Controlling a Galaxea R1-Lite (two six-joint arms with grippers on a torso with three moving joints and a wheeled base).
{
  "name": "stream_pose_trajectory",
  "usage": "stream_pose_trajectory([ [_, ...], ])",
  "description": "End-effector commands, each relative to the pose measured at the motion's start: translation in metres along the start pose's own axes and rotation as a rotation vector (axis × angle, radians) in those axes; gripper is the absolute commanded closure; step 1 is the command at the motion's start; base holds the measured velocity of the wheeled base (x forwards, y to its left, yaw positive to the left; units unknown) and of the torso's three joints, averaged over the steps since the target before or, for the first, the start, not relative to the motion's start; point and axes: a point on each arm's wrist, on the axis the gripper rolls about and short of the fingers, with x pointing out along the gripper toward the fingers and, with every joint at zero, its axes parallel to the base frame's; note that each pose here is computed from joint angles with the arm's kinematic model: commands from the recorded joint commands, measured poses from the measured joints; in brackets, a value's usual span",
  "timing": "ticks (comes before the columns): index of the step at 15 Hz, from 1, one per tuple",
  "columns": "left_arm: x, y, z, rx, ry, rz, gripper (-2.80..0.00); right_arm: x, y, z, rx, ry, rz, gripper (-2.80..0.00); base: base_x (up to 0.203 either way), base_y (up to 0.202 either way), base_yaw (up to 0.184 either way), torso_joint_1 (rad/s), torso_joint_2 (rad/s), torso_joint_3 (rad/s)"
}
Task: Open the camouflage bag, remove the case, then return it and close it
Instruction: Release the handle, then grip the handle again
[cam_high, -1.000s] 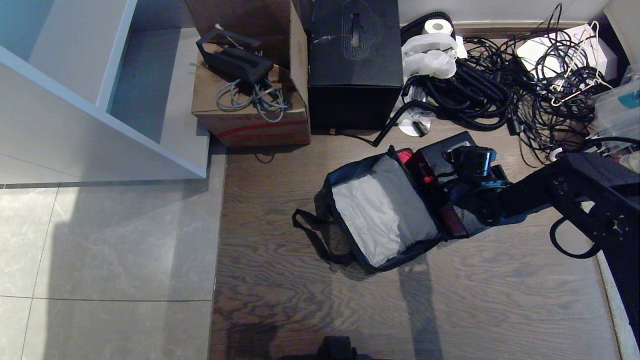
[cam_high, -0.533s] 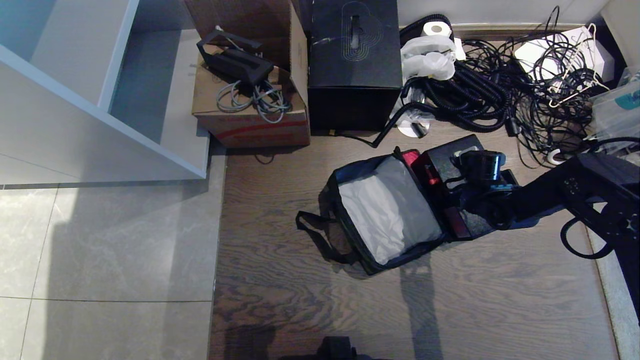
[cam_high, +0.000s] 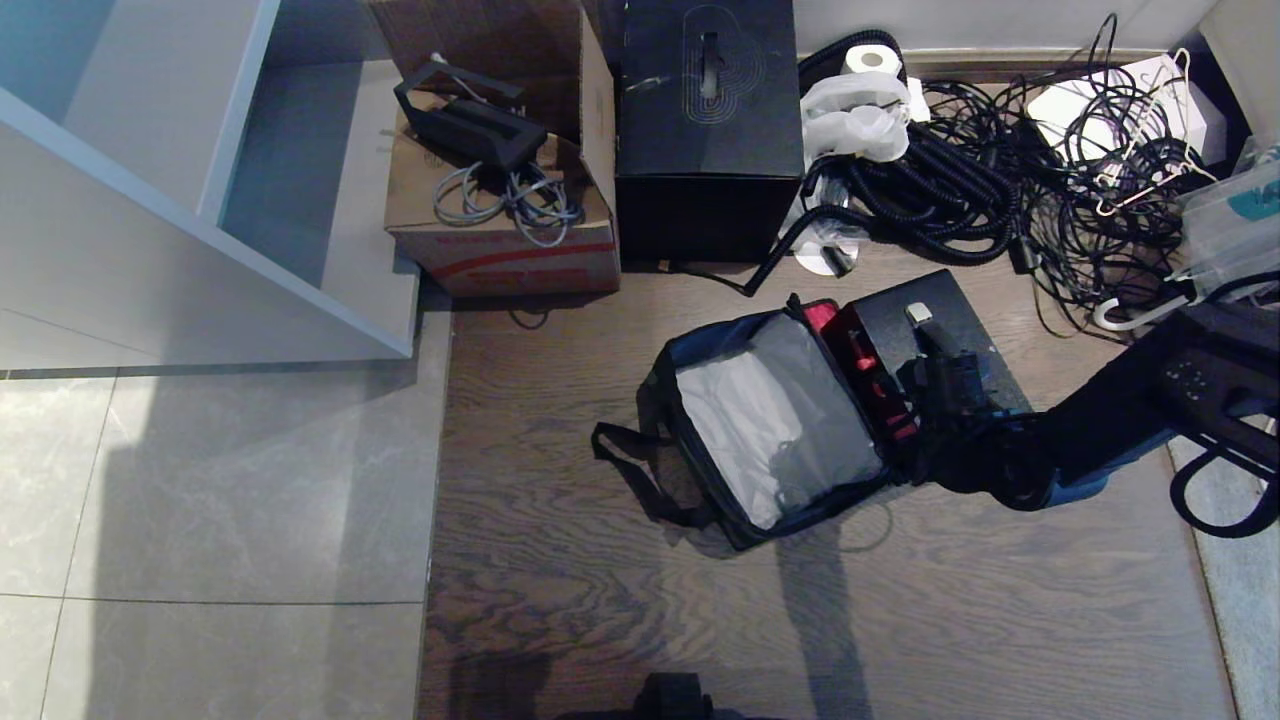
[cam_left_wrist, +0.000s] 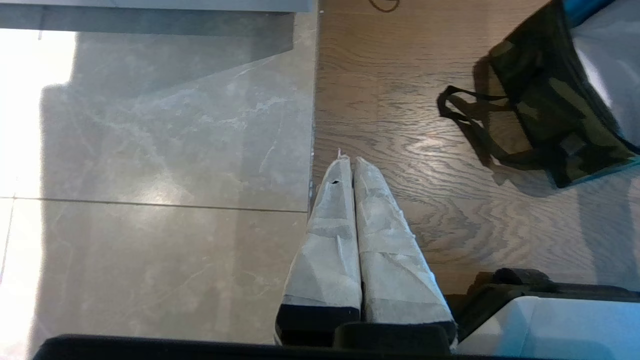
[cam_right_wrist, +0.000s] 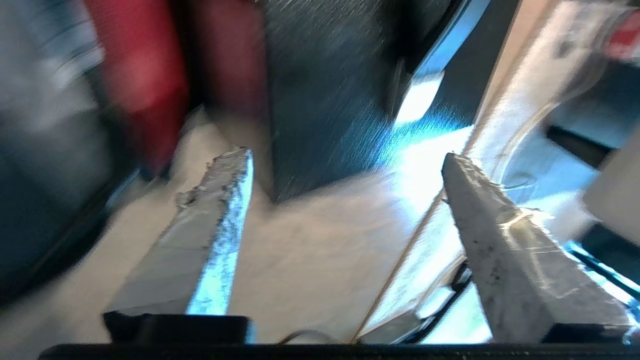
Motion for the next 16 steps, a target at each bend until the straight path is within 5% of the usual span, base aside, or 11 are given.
stream_pose_trajectory([
  [1,0.0,0.0,0.0,0.0,-0.001,0.001,0.0,-0.045,-0.021,0.002,0.033,-0.049,0.044,0.0,0.0,0.0,0.0,0.0,0.0,0.0],
  [7,0.0,0.0,0.0,0.0,-0.001,0.001,0.0,-0.155,-0.109,-0.036,0.095,-0.136,0.185,0.0,0.0,0.0,0.0,0.0,0.0,0.0],
  [12,0.0,0.0,0.0,0.0,-0.001,0.001,0.0,-0.246,-0.167,-0.133,0.238,-0.19,0.208,0.0,0.0,0.0,0.0,0.0,0.0,0.0],
  [16,0.0,0.0,0.0,0.0,-0.002,0.001,0.0,-0.276,-0.166,-0.221,0.411,-0.204,0.313,0.0,0.0,0.0,0.0,0.0,0.0,0.0],
])
